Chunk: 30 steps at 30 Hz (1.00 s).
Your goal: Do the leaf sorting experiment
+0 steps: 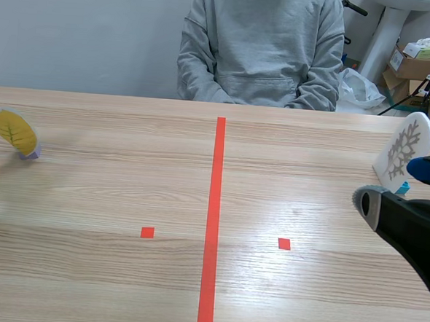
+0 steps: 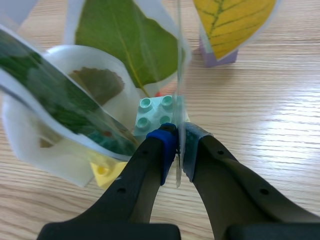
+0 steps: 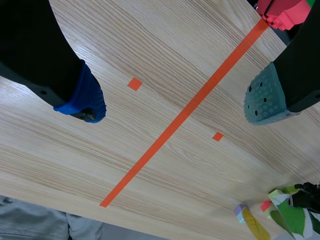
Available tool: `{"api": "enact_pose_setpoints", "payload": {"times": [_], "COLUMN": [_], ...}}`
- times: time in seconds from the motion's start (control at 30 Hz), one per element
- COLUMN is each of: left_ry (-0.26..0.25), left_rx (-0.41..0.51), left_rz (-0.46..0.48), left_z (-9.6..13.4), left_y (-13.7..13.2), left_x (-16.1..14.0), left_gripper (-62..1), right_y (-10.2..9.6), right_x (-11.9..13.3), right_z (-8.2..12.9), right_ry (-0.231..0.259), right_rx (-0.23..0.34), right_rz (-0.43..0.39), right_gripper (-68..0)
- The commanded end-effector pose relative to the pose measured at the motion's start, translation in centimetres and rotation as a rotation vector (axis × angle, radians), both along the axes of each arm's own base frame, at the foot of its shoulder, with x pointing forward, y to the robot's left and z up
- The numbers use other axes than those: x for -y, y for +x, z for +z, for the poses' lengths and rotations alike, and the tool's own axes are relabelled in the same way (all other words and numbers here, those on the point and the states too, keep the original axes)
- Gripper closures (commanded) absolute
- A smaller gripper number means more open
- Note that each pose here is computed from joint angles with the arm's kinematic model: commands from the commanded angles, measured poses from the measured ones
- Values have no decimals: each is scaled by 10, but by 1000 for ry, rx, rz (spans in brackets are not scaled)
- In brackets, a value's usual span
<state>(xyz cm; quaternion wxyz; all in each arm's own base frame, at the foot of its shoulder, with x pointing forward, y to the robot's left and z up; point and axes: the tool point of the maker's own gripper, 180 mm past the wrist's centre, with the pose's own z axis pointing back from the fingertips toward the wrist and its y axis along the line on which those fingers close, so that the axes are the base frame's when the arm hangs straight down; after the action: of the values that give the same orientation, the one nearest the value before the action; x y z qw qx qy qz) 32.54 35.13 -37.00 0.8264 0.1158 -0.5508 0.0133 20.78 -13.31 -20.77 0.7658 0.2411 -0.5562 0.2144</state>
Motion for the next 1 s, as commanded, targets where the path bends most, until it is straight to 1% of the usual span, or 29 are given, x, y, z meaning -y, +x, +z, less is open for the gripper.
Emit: {"api": "enact_pose_setpoints", "payload": {"times": [0.0,0.23,0.27,0.33,0.47,0.5,0.57,0.6,0.67,0.77,0.87,0.97], "left_ry": [9,8,8,7,7,7,6,7,10,22,40,46], "left_rx": [37,32,32,32,29,24,9,-1,-24,-32,-27,-23], "left_rz": [-1,-1,-1,-1,-1,-1,-4,-7,-22,-77,-144,-234], "left_z": [12,11,11,11,10,8,3,0,-7,-9,-3,10], "left_y": [7,7,7,7,6,4,-2,-6,-18,-39,-60,-79], "left_x": [-2,-1,-1,-1,-1,-1,-1,0,3,15,33,60], "left_gripper": [-42,-43,-56,-135,-364,-408,-466,-481,-482,-482,-482,-482], "right_y": [4,4,4,4,4,4,4,4,4,4,4,3], "right_x": [0,0,0,0,0,0,0,0,0,0,0,0], "right_z": [7,7,7,7,7,7,7,7,7,7,7,6], "right_ry": [14,14,14,14,14,14,14,14,14,14,14,11], "right_rx": [25,25,25,25,25,25,25,25,25,25,25,21], "right_rz": [2,2,2,2,2,2,2,2,2,2,2,2], "right_gripper": [-562,-562,-562,-562,-562,-562,-562,-562,-562,-562,-562,-562]}}
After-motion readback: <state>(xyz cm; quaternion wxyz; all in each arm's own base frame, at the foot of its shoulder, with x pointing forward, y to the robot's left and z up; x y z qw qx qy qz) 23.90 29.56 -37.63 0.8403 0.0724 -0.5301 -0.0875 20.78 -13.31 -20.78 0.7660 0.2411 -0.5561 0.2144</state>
